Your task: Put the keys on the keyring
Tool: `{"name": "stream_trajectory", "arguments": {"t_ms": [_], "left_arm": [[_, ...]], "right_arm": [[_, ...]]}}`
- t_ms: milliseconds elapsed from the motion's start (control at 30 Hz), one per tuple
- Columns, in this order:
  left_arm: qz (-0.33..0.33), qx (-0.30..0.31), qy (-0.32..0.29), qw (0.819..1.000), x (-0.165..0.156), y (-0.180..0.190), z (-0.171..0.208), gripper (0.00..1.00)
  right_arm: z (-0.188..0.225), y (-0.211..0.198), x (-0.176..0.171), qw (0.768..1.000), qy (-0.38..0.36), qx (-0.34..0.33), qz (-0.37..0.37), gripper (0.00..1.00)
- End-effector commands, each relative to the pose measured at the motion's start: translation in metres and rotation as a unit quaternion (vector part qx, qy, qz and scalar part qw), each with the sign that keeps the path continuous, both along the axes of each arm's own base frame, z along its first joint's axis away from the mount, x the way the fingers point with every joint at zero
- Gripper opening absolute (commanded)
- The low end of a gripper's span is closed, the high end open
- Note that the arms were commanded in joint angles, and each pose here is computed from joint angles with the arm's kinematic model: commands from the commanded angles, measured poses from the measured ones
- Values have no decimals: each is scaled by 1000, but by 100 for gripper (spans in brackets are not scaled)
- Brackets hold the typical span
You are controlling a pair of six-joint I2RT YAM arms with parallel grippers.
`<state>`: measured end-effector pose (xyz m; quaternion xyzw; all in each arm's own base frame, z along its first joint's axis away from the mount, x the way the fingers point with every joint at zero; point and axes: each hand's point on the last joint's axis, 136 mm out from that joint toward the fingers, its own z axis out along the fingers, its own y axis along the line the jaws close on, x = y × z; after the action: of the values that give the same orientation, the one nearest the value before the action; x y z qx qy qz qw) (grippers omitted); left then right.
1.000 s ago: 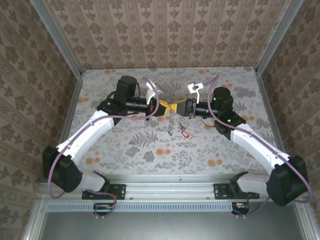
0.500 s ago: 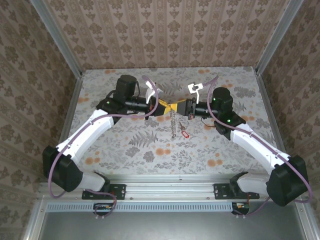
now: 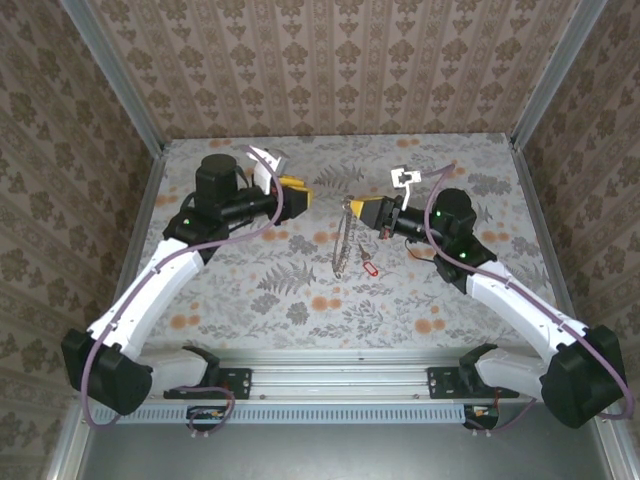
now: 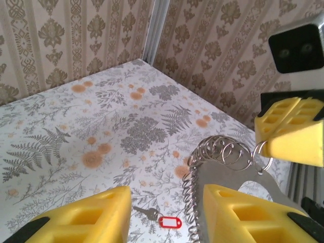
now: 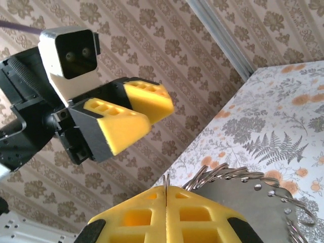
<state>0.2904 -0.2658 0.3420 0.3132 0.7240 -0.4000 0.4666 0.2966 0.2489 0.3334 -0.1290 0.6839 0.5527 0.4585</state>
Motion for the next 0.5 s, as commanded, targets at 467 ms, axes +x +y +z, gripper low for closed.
{"name": "stream_trajectory", "arguments": {"t_ms": [467], "left_arm": [[-127,-72,6,989,-44,-55,40,38]], "right_arm": [[87,-4,-17,988,-108,106,10,0]]}}
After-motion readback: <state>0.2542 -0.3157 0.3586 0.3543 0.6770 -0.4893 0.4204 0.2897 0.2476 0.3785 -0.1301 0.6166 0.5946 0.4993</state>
